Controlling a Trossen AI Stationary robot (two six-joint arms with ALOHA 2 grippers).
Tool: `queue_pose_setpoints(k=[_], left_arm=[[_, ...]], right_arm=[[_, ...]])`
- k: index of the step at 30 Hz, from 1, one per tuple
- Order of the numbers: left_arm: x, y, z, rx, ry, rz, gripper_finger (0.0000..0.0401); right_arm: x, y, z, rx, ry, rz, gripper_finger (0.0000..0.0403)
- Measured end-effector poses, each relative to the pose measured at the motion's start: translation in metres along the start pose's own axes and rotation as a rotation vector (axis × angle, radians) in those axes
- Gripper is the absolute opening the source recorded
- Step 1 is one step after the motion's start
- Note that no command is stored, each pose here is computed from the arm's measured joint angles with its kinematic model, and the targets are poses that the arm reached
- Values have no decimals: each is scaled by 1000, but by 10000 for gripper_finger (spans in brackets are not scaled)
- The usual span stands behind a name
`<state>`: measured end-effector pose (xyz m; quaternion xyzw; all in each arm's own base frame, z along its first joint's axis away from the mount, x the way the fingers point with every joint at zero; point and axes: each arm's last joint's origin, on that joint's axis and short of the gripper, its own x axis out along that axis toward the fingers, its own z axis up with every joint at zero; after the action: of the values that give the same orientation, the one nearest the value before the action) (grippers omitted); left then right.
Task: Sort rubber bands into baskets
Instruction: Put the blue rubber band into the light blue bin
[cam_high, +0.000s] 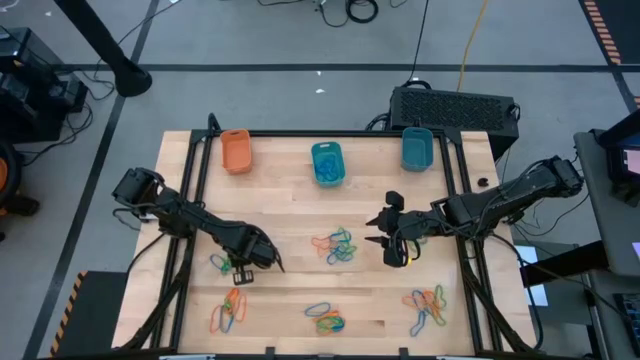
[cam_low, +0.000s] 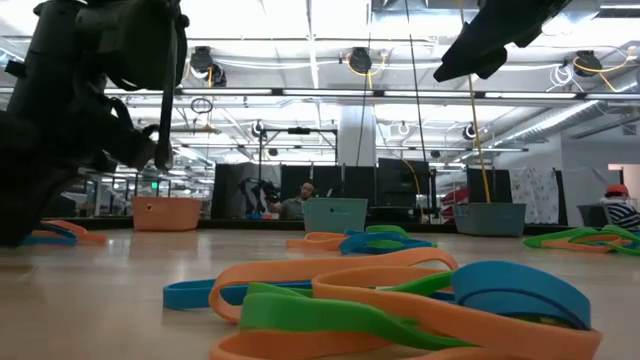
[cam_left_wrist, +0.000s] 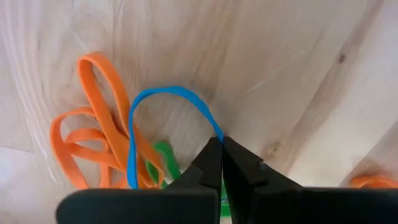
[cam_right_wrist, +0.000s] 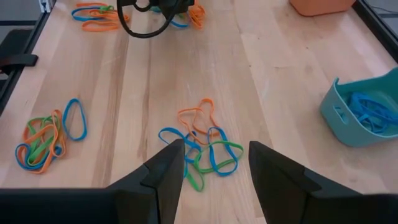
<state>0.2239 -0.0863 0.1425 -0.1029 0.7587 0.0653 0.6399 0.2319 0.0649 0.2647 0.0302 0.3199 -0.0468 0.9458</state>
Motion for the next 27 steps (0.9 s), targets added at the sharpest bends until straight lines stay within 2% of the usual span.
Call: queue_pose_setpoints(k=[3, 6, 10, 17, 22, 27], left_arm=[[-9, -2, 2, 24, -35, -19, 4], [-25, -5, 5, 36, -129, -31, 4], [-51, -9, 8, 42, -318, -59, 3], [-85, -8, 18, 37, -661, -41, 3], [-94, 7, 39, 56, -790, -42, 2], [-104, 40, 67, 20, -928, 21, 2]], right_arm=[[0, 0, 0, -7, 0, 0, 171], [0, 0, 0, -7, -1, 0, 171], [0, 0, 0, -7, -1, 0, 171], [0, 0, 0, -7, -1, 0, 171], [0, 0, 0, -7, -1, 0, 171], [0, -1, 0, -26, -6, -17, 171]])
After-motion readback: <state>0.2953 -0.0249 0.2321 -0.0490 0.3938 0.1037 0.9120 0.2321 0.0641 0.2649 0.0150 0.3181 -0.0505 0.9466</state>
